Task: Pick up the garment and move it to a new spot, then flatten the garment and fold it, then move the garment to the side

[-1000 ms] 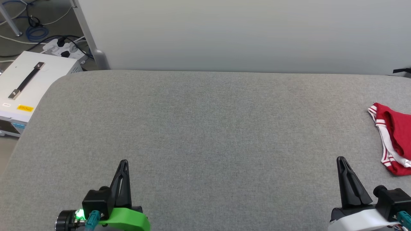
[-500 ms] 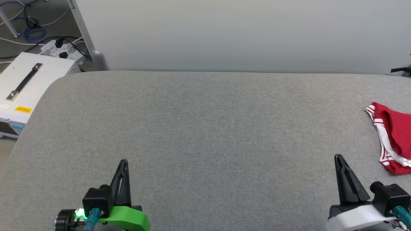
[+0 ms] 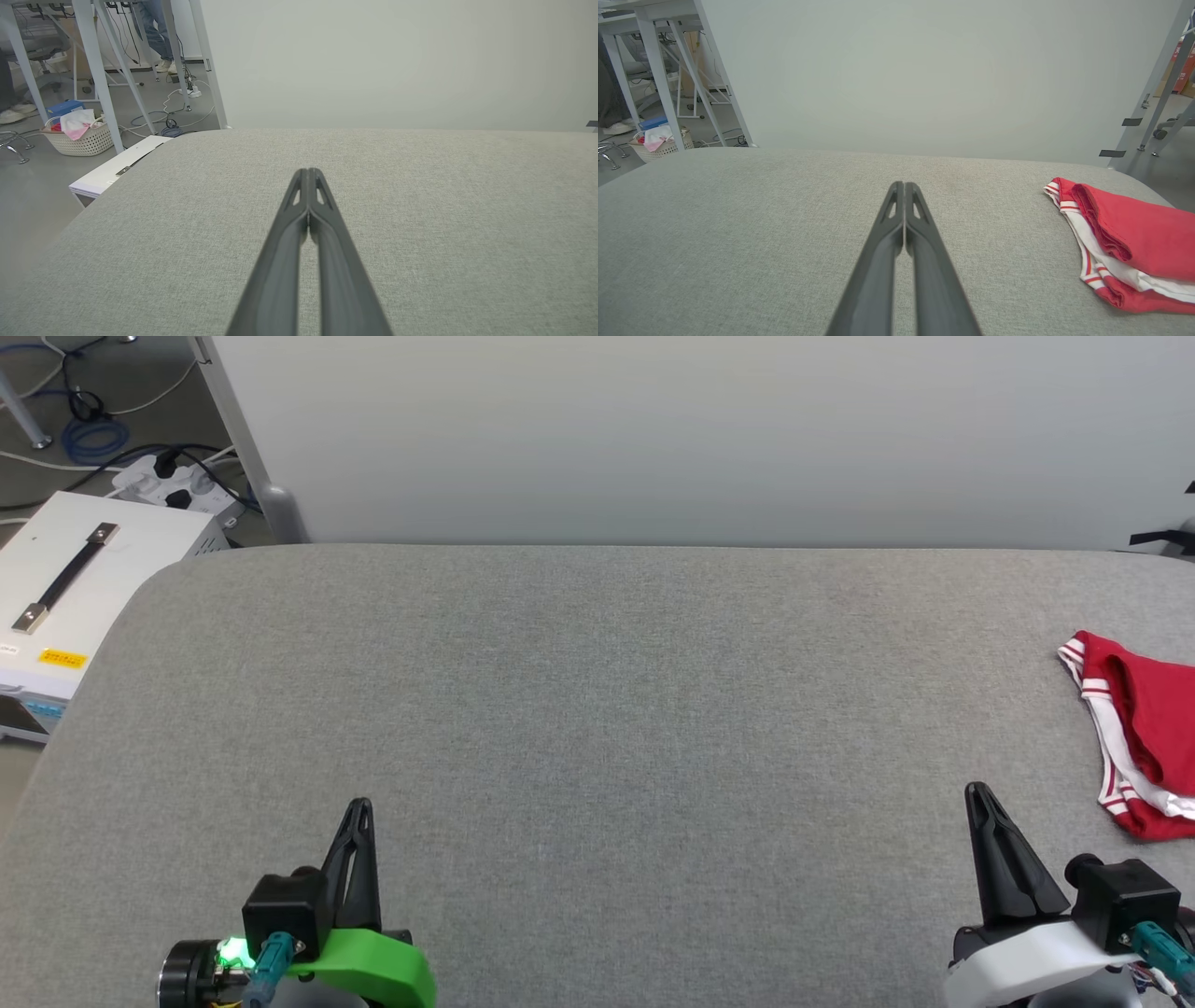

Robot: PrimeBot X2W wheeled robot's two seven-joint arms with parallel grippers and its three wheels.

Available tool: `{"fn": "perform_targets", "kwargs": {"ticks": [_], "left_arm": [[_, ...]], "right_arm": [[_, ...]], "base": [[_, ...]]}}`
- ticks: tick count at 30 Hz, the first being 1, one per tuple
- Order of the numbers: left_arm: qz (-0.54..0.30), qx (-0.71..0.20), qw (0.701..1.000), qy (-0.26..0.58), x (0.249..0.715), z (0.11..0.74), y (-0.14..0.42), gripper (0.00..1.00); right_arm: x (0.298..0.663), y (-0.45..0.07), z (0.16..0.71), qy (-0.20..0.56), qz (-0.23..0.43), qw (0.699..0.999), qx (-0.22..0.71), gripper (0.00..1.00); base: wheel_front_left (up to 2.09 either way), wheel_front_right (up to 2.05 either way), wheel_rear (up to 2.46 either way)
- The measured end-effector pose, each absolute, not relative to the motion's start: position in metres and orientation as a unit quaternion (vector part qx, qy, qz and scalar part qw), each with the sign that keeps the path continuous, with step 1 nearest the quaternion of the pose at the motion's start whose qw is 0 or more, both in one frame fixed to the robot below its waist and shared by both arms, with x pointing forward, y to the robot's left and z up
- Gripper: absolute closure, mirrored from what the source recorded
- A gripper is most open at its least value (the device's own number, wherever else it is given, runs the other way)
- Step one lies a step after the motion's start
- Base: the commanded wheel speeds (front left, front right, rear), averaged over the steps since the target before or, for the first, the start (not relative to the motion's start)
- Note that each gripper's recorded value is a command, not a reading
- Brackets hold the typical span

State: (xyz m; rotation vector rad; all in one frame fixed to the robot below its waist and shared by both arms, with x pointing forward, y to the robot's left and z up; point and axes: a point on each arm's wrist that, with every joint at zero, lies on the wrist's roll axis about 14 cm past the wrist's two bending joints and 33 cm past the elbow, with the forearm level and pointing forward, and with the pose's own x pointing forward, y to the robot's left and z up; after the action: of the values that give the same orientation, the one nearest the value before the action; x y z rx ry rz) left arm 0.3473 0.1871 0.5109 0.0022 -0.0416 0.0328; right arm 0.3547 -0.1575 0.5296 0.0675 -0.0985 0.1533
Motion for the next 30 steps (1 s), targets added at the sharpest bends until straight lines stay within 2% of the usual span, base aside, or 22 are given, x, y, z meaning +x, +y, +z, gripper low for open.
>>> {"fn": "perform_targets", "kwargs": {"ticks": [30], "left_arm": [[0.009, 0.008, 1.0, -0.01, 0.3559, 0.5151, 0.1835, 1.0]], "right_arm": [[0.3589, -0.1587, 0.5257, -0.026, 0.073, 0.997, 0.012, 1.0]], "base": [[0.0, 0.0, 0.0]]}}
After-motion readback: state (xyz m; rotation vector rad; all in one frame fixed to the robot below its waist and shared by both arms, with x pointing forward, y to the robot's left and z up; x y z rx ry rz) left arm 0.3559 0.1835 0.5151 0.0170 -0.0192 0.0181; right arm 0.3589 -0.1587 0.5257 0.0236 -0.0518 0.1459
